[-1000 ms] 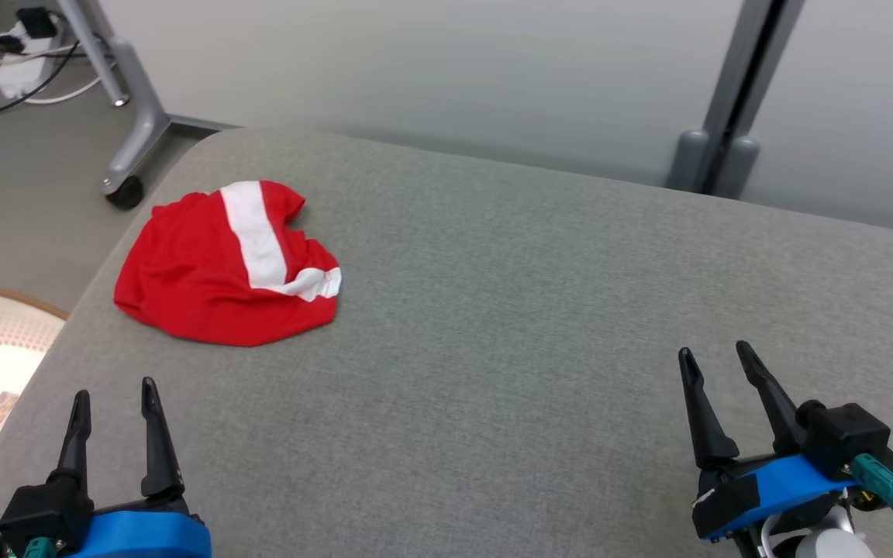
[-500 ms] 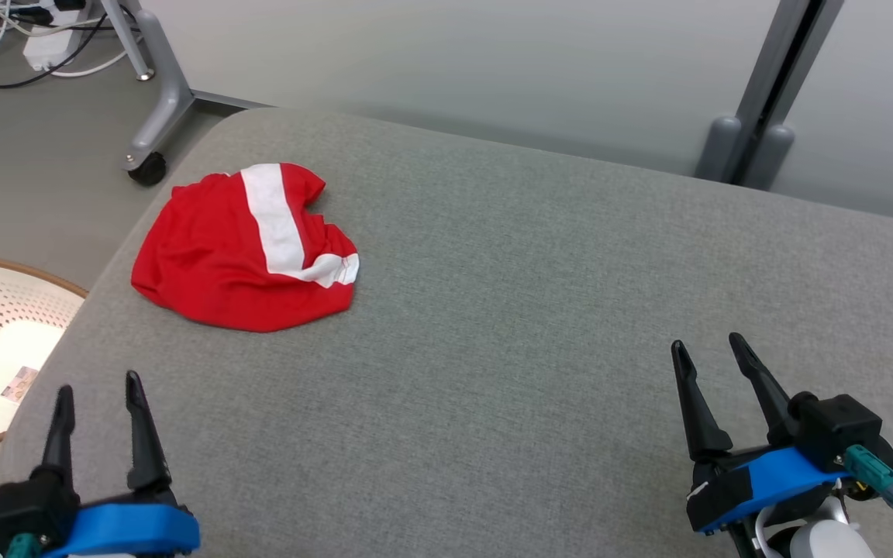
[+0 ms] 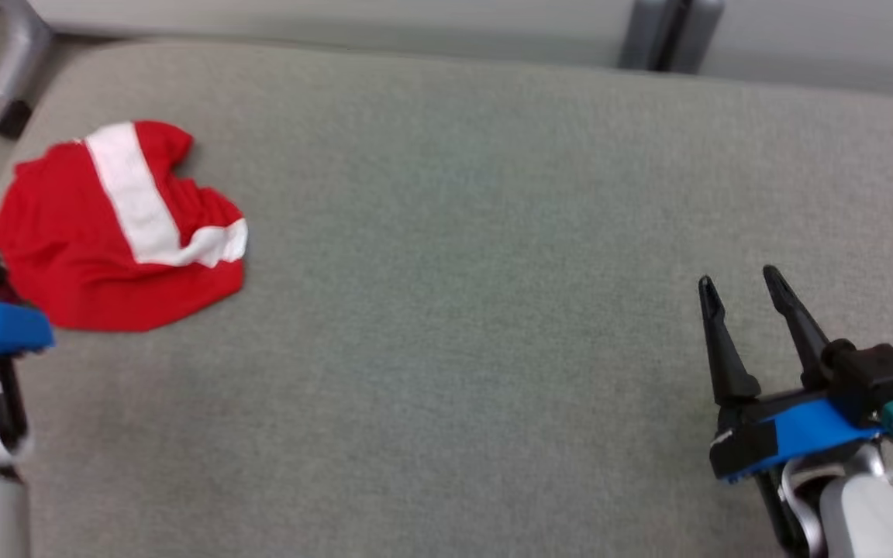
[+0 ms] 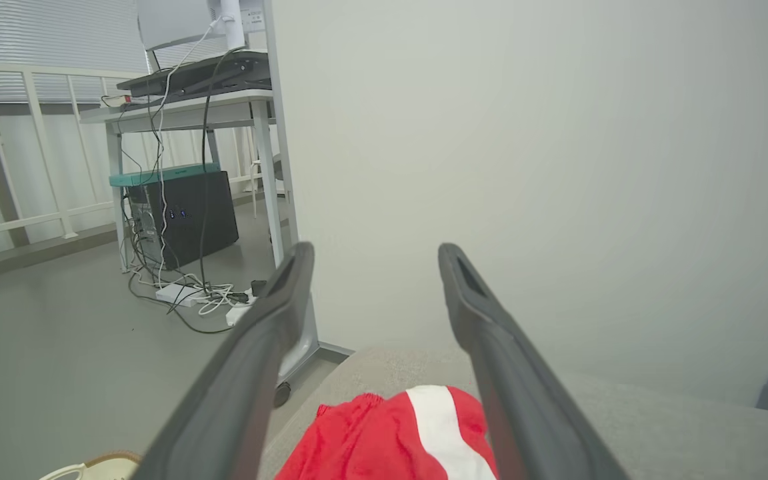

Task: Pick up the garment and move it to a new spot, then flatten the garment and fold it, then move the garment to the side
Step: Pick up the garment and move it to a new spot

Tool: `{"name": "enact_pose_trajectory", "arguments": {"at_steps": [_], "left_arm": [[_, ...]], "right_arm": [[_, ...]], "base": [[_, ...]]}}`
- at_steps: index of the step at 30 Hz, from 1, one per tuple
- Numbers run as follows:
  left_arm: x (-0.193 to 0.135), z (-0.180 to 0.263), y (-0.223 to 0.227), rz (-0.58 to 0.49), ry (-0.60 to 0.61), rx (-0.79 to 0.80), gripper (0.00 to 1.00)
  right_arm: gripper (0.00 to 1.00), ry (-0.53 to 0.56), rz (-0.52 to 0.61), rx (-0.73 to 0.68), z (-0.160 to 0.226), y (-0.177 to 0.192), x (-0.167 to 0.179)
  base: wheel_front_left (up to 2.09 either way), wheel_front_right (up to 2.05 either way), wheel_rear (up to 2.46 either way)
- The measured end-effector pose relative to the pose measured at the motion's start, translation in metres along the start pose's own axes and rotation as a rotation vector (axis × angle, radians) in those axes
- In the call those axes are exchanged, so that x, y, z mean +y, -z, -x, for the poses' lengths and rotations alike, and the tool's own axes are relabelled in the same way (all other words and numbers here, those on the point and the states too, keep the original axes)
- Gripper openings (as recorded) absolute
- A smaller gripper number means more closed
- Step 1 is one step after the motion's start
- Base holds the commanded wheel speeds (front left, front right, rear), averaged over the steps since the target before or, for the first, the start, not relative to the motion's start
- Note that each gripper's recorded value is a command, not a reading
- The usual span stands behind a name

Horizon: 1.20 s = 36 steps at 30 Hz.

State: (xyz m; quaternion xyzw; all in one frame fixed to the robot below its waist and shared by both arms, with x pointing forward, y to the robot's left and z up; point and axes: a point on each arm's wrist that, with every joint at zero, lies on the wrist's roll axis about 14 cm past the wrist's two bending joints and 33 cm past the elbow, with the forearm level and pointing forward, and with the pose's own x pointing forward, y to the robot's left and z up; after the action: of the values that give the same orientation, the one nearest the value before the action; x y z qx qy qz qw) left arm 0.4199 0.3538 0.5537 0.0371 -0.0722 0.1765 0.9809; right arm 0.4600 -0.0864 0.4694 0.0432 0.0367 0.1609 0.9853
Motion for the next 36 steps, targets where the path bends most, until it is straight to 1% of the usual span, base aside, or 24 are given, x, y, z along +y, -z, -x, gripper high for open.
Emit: {"name": "enact_pose_trajectory", "arguments": {"at_steps": [3,7,12,16,22,29,31,32,33,34,36], "left_arm": [[-0.009,-0.029,0.005,0.005,0.014,0.007,1.0],[-0.019,-0.058,0.03,0.004,0.035,0.088,1.0],[-0.022,-0.074,0.079,0.006,0.043,0.255,1.0],[-0.026,-0.068,0.13,0.017,0.051,0.449,1.0],[-0.026,-0.038,0.191,0.041,0.038,0.702,1.0],[-0.03,-0.014,0.22,0.081,0.029,0.872,1.0],[-0.032,-0.013,0.221,0.103,0.029,0.902,1.0],[-0.033,-0.013,0.221,0.105,0.032,0.909,0.46],[-0.033,-0.014,0.221,0.105,0.034,0.911,0.02],[-0.034,-0.013,0.221,0.106,0.037,0.913,0.0],[-0.037,-0.013,0.22,0.109,0.047,0.911,0.0]], "right_arm": [[1.0,0.045,0.019,0.011,-0.001,0.004,-0.019],[1.0,0.105,0.046,0.03,0.0,0.011,-0.045],[1.0,0.148,0.067,0.052,0.001,0.018,-0.064],[1.0,0.163,0.075,0.063,-0.001,0.023,-0.072],[1.0,0.161,0.079,0.076,-0.008,0.03,-0.074],[1.0,0.154,0.082,0.067,-0.011,0.027,-0.073],[1.0,0.155,0.083,0.066,-0.01,0.026,-0.073],[1.0,0.158,0.083,0.064,-0.01,0.024,-0.074],[1.0,0.162,0.083,0.061,-0.009,0.023,-0.075],[1.0,0.163,0.083,0.059,-0.008,0.022,-0.075],[1.0,0.171,0.085,0.054,-0.006,0.019,-0.077]], "base": [[0.0,0.0,0.0],[0.0,0.0,0.0],[0.0,0.0,0.0],[0.0,0.0,0.0],[0.0,0.0,0.0],[0.0,0.0,0.0],[0.0,0.0,0.0],[0.0,0.0,0.0],[0.0,0.0,0.0],[0.0,0.0,0.0],[0.0,0.0,0.0]]}}
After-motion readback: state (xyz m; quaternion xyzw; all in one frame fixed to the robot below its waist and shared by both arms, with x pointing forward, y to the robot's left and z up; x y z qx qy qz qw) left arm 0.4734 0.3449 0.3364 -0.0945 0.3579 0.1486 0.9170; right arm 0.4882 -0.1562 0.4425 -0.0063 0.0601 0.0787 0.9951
